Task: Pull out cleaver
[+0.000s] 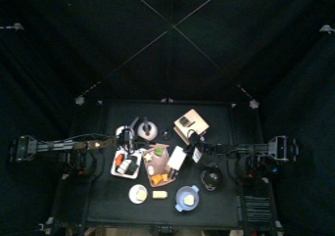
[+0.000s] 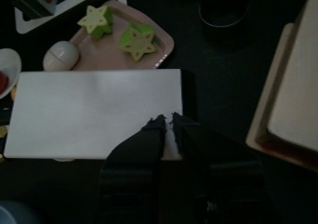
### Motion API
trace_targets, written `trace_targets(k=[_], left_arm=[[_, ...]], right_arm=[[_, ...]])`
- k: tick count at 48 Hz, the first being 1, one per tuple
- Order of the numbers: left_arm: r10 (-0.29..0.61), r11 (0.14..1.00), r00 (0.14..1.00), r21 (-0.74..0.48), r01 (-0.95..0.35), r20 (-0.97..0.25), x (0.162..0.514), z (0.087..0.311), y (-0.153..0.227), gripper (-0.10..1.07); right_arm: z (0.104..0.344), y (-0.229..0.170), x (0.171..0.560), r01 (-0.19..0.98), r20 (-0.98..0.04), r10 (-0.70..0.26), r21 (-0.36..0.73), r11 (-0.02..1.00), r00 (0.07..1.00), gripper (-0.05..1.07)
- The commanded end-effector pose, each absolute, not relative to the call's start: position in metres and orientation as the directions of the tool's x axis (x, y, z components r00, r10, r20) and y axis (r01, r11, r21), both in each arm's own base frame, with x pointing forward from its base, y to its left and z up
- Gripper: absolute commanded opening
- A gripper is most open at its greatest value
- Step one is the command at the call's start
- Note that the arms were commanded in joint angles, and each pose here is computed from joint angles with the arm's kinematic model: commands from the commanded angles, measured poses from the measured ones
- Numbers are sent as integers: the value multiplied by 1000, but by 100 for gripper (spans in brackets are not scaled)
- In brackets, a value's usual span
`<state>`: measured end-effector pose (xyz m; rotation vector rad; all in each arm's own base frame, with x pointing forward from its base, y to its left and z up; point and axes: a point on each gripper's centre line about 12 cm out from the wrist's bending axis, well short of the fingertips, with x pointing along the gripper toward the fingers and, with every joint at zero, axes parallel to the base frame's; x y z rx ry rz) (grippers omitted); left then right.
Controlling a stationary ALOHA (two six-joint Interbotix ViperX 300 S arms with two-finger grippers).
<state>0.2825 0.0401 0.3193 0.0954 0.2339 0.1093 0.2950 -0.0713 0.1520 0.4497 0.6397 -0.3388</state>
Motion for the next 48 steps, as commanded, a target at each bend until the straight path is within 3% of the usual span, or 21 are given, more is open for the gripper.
trace_targets(k=[1, 11, 48], left_arm=[[114, 990, 973, 105, -95, -202, 283, 326, 37, 52], [91, 992, 975, 106, -71, -202, 281, 324, 29, 52], [141, 987, 976, 97, -127, -166, 272, 314, 27, 52]], right_arm=[[155, -72, 295, 448, -637, -171, 302, 842, 752, 59], [162, -73, 289, 461, -641, -185, 295, 837, 745, 59], [185, -67, 262, 431, -564, -200, 311, 847, 801, 59]])
